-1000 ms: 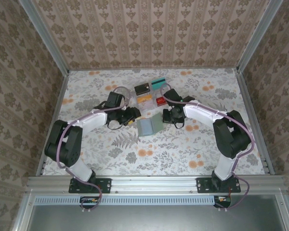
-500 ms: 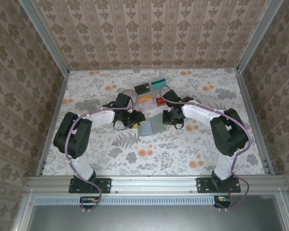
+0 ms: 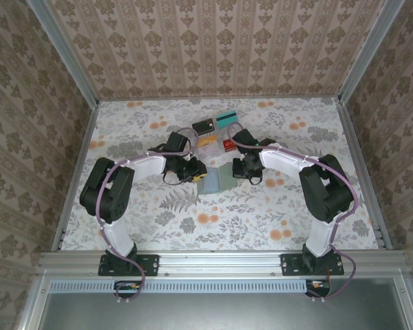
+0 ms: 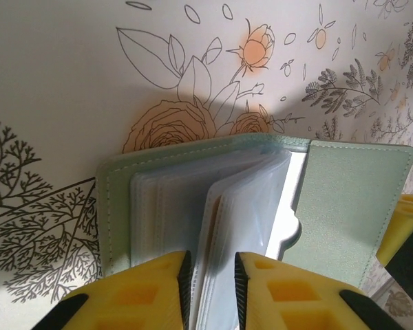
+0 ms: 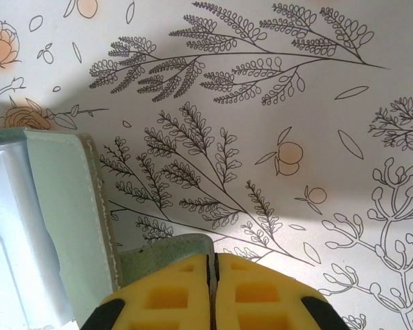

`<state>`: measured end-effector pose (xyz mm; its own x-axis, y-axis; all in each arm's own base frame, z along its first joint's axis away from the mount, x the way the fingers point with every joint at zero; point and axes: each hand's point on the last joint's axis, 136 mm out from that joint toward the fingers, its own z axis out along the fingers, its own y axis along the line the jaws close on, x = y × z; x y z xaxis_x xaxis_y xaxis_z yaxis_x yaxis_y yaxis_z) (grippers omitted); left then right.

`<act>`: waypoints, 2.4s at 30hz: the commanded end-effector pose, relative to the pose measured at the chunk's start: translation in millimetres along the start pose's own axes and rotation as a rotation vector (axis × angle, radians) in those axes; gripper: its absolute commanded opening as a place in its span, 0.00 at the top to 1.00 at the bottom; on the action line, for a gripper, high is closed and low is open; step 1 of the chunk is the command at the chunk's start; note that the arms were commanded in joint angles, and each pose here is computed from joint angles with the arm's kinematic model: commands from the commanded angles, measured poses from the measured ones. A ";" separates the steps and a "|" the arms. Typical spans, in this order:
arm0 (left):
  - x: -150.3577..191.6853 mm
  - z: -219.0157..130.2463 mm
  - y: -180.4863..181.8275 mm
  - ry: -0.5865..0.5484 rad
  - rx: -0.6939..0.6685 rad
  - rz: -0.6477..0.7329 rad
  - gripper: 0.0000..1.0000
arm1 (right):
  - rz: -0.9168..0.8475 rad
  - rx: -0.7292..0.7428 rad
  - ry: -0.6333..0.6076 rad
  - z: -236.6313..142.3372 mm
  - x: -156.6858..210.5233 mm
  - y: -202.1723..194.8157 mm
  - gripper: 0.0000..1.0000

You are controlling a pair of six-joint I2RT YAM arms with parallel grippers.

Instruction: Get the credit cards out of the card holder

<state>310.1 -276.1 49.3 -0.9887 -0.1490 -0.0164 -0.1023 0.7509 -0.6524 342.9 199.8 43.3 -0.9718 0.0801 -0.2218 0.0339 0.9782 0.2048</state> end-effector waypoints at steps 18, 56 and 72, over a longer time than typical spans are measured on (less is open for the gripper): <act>19.1 -20.3 -37.5 0.066 0.114 0.181 0.91 | -0.019 -0.104 0.055 3.1 14.4 18.9 0.91; 25.8 -16.1 -49.8 0.109 0.162 0.161 0.74 | 0.071 -0.364 -0.040 -43.0 9.4 85.2 0.70; 23.9 -25.8 18.7 0.043 -0.059 0.026 0.66 | 0.070 -0.249 0.076 -10.2 23.1 73.8 0.71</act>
<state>288.4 -257.8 54.3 -0.9972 -0.0739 -0.0109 -0.0505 0.7742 -0.6309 326.1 279.2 78.8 -0.9752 0.1352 -0.1754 0.0263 0.8572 0.5143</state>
